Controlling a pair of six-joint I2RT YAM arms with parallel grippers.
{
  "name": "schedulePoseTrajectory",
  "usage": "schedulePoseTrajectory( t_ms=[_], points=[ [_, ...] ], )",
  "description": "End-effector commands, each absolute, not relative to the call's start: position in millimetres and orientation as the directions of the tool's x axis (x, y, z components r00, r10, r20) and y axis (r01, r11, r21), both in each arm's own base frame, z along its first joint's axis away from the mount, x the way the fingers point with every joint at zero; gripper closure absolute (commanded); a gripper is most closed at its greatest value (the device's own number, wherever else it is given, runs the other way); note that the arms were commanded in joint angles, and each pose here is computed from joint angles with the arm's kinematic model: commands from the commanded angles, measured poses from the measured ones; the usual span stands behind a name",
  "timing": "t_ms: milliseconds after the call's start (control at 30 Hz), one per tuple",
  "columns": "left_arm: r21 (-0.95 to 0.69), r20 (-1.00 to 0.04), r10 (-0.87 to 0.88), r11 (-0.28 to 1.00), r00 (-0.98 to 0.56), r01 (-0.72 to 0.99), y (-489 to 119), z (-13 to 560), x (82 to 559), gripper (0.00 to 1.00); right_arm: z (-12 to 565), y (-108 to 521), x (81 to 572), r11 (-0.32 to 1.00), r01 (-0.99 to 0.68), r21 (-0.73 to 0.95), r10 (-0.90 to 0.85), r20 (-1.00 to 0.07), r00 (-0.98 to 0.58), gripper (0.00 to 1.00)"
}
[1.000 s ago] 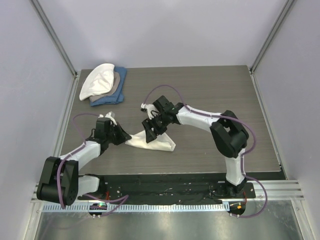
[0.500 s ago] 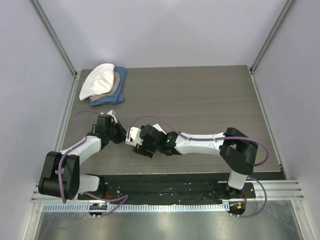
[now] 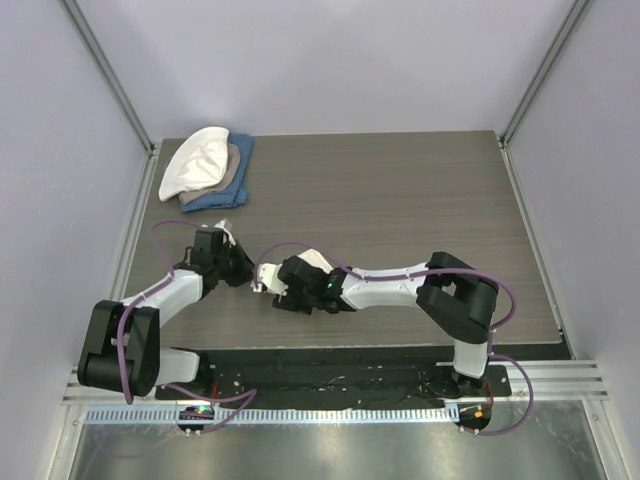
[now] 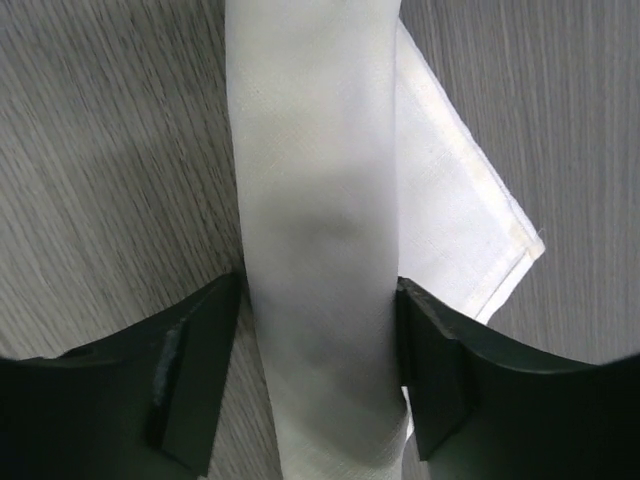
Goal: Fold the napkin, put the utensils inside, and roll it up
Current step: Roll the napkin with the utensil
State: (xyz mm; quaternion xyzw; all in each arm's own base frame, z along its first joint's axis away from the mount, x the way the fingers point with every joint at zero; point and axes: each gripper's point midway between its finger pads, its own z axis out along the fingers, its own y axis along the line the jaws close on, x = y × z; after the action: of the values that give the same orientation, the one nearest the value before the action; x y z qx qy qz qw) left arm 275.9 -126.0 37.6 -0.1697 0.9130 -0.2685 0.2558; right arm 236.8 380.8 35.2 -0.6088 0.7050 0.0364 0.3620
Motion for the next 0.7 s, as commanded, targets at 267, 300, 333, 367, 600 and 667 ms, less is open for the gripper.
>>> schedulePoseTrajectory(
  t_ms=[267, 300, 333, 367, 600, 667],
  points=[
    [-0.588, -0.446, -0.441, 0.800, -0.779, -0.116, -125.8, 67.4, 285.6, 0.53, 6.5, 376.7, 218.9, 0.285, -0.956, -0.066, -0.782, -0.592, -0.192, 0.64],
    [-0.579, -0.458, -0.443, 0.807, -0.771, -0.120, -123.3, 69.2, 286.1, 0.48, 6.1, 374.7, 218.8, 0.303, -0.953, -0.027, -0.769, -0.598, -0.228, 0.67],
    [-0.576, -0.479, -0.445, 0.810, -0.757, -0.112, -121.3, 75.4, 287.1, 0.44, 5.0, 373.6, 217.0, 0.305, -0.952, 0.000, -0.763, -0.599, -0.244, 0.68],
    [-0.570, -0.484, -0.449, 0.813, -0.751, -0.119, -118.6, 75.6, 285.8, 0.39, 3.8, 374.3, 210.5, 0.292, -0.955, 0.050, -0.752, -0.605, -0.262, 0.68],
    [-0.562, -0.519, -0.458, 0.819, -0.722, -0.116, -112.5, 80.6, 280.0, 0.35, -0.6, 368.5, 204.2, 0.317, -0.894, 0.316, -0.680, -0.582, -0.447, 0.71],
    [-0.563, -0.511, -0.455, 0.818, -0.729, -0.116, -113.5, 77.4, 277.1, 0.36, 1.1, 366.3, 209.1, 0.346, -0.864, 0.367, -0.659, -0.560, -0.502, 0.72]
  ],
)
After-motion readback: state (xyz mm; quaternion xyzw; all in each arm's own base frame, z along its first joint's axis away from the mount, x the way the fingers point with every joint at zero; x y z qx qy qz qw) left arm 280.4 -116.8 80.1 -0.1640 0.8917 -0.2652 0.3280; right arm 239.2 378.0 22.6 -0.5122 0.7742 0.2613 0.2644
